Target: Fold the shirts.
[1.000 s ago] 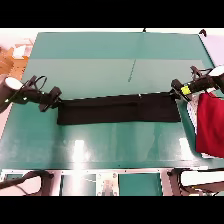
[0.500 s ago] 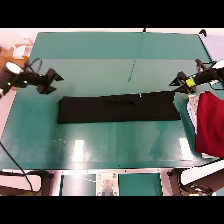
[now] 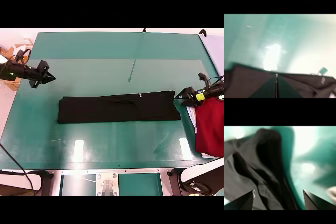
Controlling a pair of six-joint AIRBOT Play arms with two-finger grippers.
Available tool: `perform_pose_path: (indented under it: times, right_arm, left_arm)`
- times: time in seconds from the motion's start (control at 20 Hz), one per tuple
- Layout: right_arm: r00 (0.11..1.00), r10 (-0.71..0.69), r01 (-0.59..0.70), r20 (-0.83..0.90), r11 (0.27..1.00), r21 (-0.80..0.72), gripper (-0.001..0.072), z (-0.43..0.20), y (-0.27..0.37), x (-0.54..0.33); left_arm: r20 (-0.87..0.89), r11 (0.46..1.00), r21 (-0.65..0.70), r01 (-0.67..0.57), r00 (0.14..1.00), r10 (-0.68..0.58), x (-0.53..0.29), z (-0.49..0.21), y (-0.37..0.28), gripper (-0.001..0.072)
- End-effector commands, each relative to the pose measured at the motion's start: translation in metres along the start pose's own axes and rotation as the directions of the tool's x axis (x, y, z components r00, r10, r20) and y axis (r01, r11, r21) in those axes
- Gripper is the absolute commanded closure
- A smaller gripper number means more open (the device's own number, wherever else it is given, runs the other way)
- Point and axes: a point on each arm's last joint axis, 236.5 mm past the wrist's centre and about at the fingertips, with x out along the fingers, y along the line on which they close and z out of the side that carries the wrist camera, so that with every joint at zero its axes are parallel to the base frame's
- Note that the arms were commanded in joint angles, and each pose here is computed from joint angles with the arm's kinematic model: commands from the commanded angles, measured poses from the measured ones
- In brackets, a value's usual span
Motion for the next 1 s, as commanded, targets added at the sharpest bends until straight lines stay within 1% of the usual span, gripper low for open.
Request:
perform_pose_path:
  times: [0.0,0.1,0.3,0.35,0.4,0.45,0.5,0.55,0.75,0.95]
  right_arm:
    - [0.983,0.174,-0.177,-0.063,0.983,-0.048,0.0025,-0.008,0.017,0.025]
    - [0.979,0.174,-0.18,-0.104,0.982,-0.05,0.0026,-0.012,0.021,0.041]
    - [0.975,0.135,-0.153,-0.175,0.984,-0.095,0.0026,-0.02,0.034,0.066]
    - [0.975,0.116,-0.138,-0.189,0.985,-0.107,0.0039,-0.023,0.034,0.069]
    - [0.976,0.1,-0.124,-0.195,0.986,-0.112,0.0157,-0.024,0.032,0.071]
    - [0.976,0.1,-0.124,-0.195,0.986,-0.116,0.0514,-0.023,0.032,0.071]
    - [0.976,0.1,-0.123,-0.191,0.985,-0.117,0.0596,-0.022,0.033,0.07]
    - [0.977,0.099,-0.123,-0.188,0.985,-0.12,0.07,-0.022,0.034,0.068]
    - [0.987,0.081,-0.104,-0.139,0.98,-0.171,0.0697,-0.017,0.052,0.047]
    - [0.999,0.044,-0.045,-0.011,0.956,-0.289,0.0697,-0.009,0.101,-0.008]
  left_arm:
    - [-0.039,0.99,0.018,0.137,0.99,-0.137,-0.004,-0.008,-0.033,0.068]
    - [-0.062,0.979,0.03,0.203,0.978,-0.2,-0.005,-0.015,-0.049,0.068]
    - [-0.128,0.963,0.145,0.229,0.969,-0.211,0.013,-0.043,-0.076,0.068]
    - [-0.144,0.956,0.173,0.236,0.966,-0.213,0.021,-0.054,-0.087,0.068]
    - [-0.159,0.946,0.211,0.246,0.964,-0.215,0.029,-0.065,-0.098,0.068]
    - [-0.177,0.935,0.246,0.256,0.96,-0.216,0.037,-0.077,-0.109,0.068]
    - [-0.194,0.921,0.284,0.266,0.957,-0.216,0.045,-0.09,-0.12,0.068]
    - [-0.207,0.911,0.312,0.268,0.956,-0.21,0.053,-0.102,-0.129,0.068]
    - [-0.26,0.852,0.458,0.253,0.955,-0.144,0.108,-0.165,-0.153,0.0681]
    - [-0.381,0.837,0.49,0.244,0.923,-0.046,0.19,-0.248,-0.139,0.0681]
